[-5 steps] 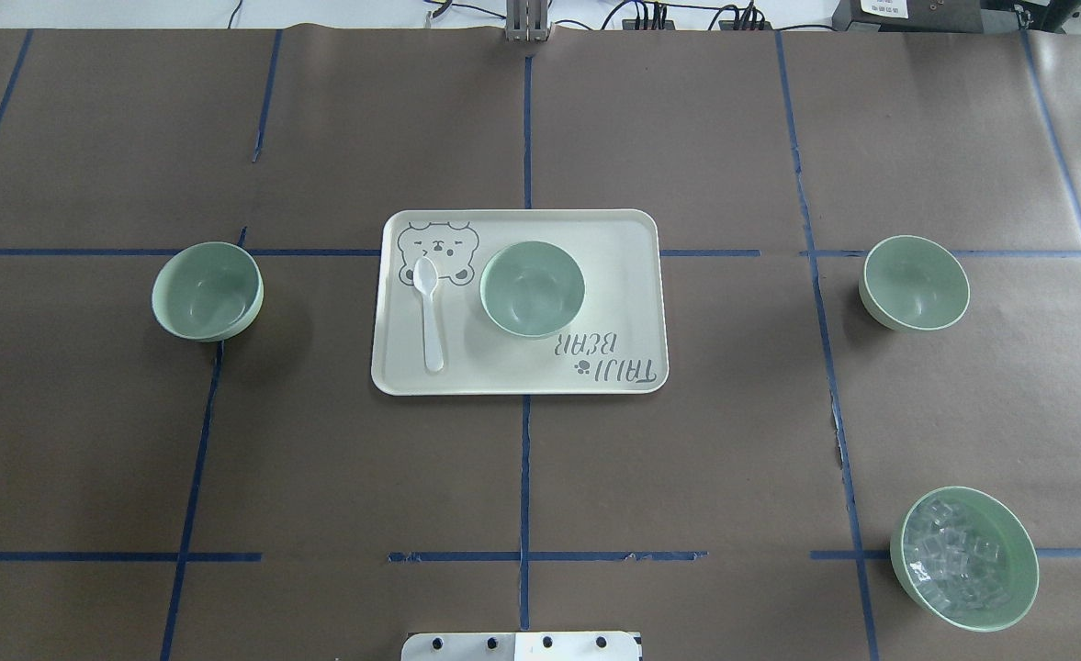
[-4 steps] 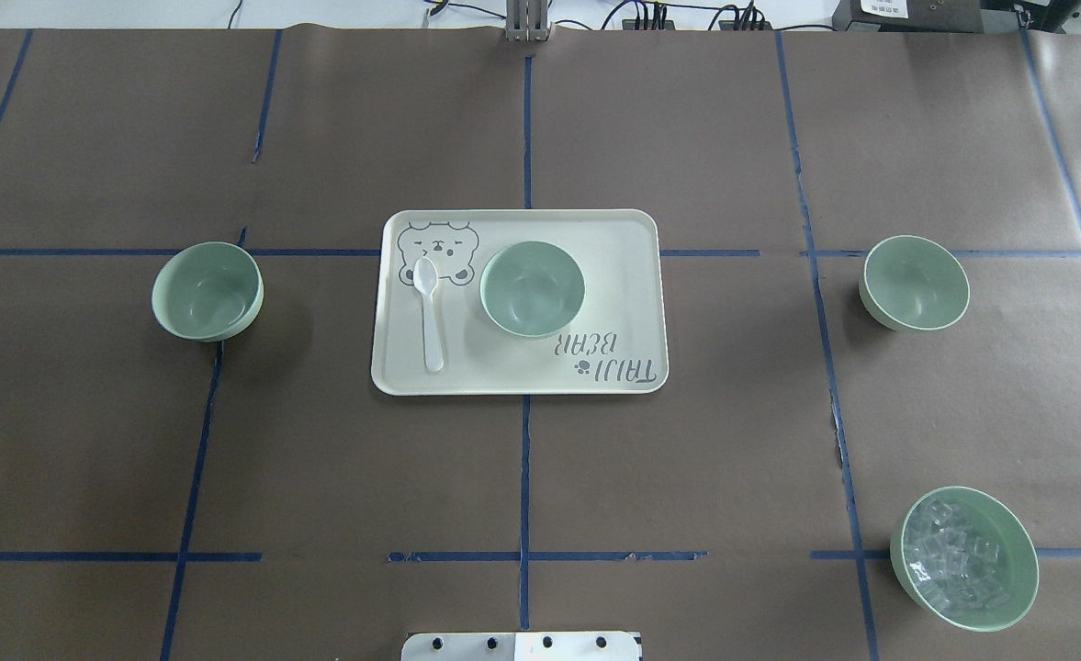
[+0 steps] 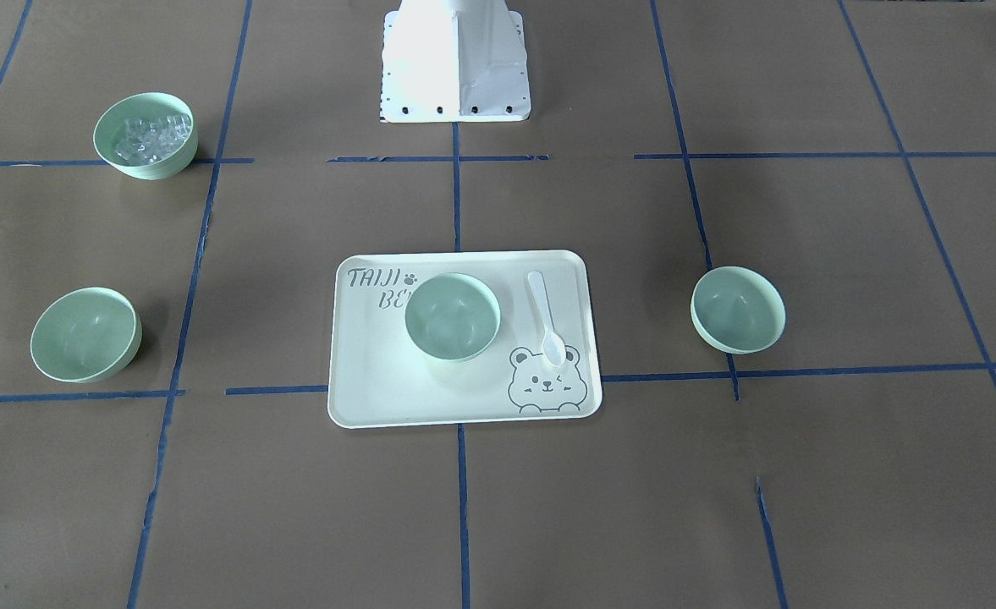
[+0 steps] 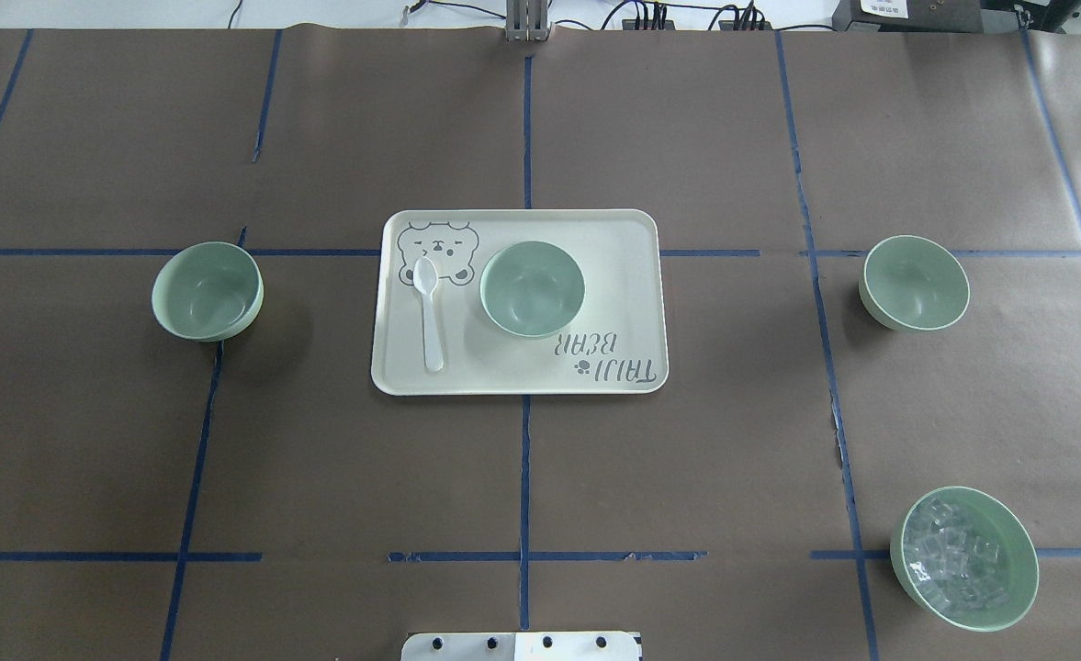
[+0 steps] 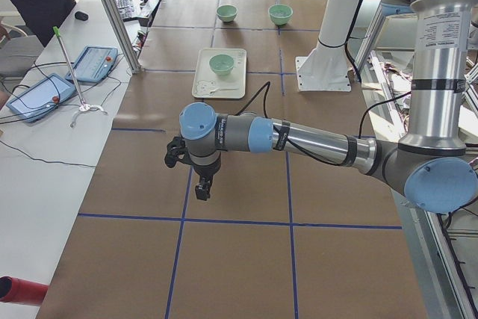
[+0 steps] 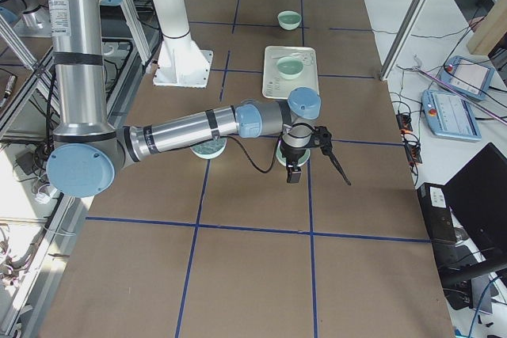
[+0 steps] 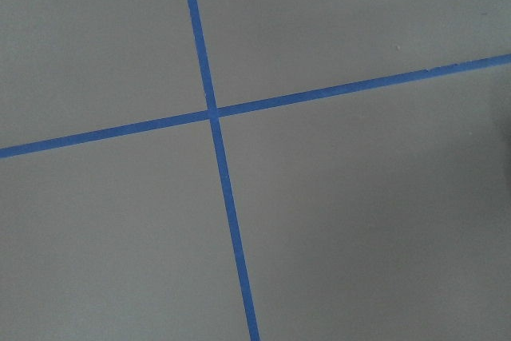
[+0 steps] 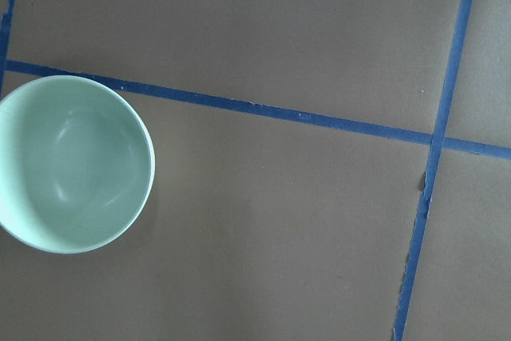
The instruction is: Stack green bowls together
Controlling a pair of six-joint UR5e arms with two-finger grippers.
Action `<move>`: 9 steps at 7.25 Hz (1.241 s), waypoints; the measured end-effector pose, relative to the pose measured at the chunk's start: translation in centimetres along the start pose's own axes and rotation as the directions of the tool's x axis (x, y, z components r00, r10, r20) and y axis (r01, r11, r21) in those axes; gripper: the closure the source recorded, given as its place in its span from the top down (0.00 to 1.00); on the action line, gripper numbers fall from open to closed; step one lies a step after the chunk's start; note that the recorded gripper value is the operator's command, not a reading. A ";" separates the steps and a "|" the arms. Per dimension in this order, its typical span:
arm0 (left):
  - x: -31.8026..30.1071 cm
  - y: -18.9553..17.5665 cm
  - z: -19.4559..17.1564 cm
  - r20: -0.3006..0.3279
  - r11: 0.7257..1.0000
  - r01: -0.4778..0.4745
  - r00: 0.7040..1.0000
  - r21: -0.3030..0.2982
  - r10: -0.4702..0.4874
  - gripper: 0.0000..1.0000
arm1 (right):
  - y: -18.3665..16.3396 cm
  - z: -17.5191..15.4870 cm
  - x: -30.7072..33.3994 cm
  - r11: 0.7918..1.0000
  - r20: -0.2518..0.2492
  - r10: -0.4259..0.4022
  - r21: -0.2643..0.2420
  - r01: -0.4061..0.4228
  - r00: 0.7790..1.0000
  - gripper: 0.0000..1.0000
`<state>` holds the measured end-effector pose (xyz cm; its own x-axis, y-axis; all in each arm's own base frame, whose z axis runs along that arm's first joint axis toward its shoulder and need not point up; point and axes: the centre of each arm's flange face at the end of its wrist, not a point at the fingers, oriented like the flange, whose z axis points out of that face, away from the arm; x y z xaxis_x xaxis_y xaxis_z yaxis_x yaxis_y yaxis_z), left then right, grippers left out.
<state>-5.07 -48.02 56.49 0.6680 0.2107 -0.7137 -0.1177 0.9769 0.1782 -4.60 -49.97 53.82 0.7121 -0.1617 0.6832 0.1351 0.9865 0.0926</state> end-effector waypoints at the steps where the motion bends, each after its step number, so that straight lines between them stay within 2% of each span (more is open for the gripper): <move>1: -0.3 0.1 0.3 -0.002 1.000 -0.009 1.000 0.008 0.009 1.00 | -0.1 0.6 -0.4 1.000 0.005 -0.006 -0.010 0.006 1.000 1.00; 2: -0.6 0.1 1.0 -0.011 0.999 -0.026 1.000 0.019 0.026 1.00 | -0.7 1.9 -1.8 1.000 0.015 -0.014 -0.015 0.014 1.000 1.00; 3: -0.4 -0.2 1.4 -0.033 0.997 -0.062 0.997 0.047 0.064 1.00 | -1.6 3.9 -3.8 1.000 0.033 0.008 0.002 -0.008 0.999 1.00; 6: 0.3 -0.4 1.7 -0.069 0.991 -0.103 0.992 0.084 0.109 1.00 | -4.6 11.0 -8.6 0.987 0.104 0.142 0.061 -0.149 0.984 0.98; 7: 0.4 -0.5 1.5 -0.069 0.991 -0.105 0.991 0.088 0.111 1.00 | -5.2 12.4 -9.4 0.982 0.105 0.173 0.061 -0.180 0.979 0.95; 8: 0.6 -0.5 1.4 -0.069 0.990 -0.107 0.991 0.091 0.113 1.00 | -5.4 13.7 -9.8 0.980 0.088 0.185 0.059 -0.191 0.979 0.55; 9: 0.7 -0.5 1.3 -0.069 0.990 -0.107 0.991 0.093 0.114 1.00 | -5.3 14.8 -10.3 0.981 0.068 0.184 0.059 -0.188 0.981 0.03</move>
<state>-3.64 -48.45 56.78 0.5980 0.3225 -0.7337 -0.1199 0.9412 0.3159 -22.87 -53.13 57.04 0.6766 0.0243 0.7359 -0.0414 0.9991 0.0050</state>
